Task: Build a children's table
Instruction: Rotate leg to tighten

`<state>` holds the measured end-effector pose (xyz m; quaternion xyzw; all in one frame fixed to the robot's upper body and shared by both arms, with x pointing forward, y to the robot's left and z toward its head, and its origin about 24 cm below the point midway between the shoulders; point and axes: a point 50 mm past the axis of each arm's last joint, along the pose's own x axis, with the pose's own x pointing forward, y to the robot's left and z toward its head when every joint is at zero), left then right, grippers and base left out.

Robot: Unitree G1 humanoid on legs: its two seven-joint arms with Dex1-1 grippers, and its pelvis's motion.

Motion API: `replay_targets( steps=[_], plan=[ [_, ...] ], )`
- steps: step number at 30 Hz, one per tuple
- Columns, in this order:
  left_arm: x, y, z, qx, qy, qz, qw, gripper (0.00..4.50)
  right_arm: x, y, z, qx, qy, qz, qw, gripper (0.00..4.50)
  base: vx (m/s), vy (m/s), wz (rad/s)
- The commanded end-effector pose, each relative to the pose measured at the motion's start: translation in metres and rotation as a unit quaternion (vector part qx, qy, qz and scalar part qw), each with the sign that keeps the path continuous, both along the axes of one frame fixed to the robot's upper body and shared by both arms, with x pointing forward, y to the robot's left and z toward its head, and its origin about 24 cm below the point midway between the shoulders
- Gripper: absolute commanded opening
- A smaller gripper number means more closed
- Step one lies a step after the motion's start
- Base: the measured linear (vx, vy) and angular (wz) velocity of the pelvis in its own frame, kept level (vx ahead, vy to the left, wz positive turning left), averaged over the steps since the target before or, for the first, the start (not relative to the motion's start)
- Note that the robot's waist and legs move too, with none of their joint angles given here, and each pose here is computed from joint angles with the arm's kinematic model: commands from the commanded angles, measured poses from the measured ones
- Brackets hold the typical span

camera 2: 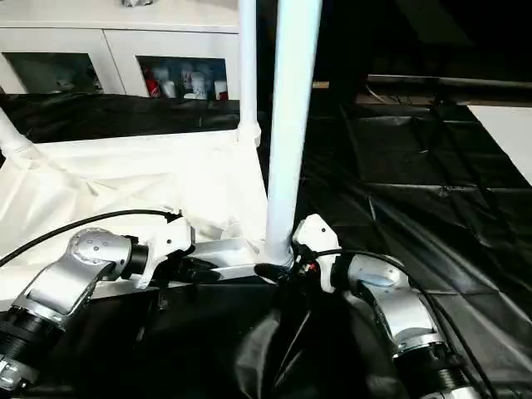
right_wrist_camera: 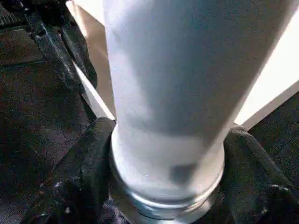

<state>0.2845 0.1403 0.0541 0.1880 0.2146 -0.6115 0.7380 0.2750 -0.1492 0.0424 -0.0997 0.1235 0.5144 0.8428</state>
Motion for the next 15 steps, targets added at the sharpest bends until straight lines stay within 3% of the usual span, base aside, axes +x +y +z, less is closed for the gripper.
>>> replay_targets(
  steps=[1, 9, 15],
  plan=[
    [-0.003, -0.003, 0.007, -0.027, -0.004, -0.020, 0.999, 0.00, 0.000, -0.002, 0.004, -0.001, -0.011, 0.005, 1.000, 2.85, 0.000, 0.000, 0.00],
    [-0.007, -0.002, 0.004, -0.024, 0.009, -0.024, 0.999, 0.00, -0.002, -0.003, 0.001, 0.007, -0.003, 0.006, 1.000, 2.73, 0.000, 0.000, 0.00],
    [0.000, -0.007, -0.001, -0.023, 0.000, 0.014, 1.000, 0.00, 0.005, -0.001, -0.008, 0.019, 0.003, -0.070, 0.997, 2.72, 0.000, 0.000, 0.00]
  ],
)
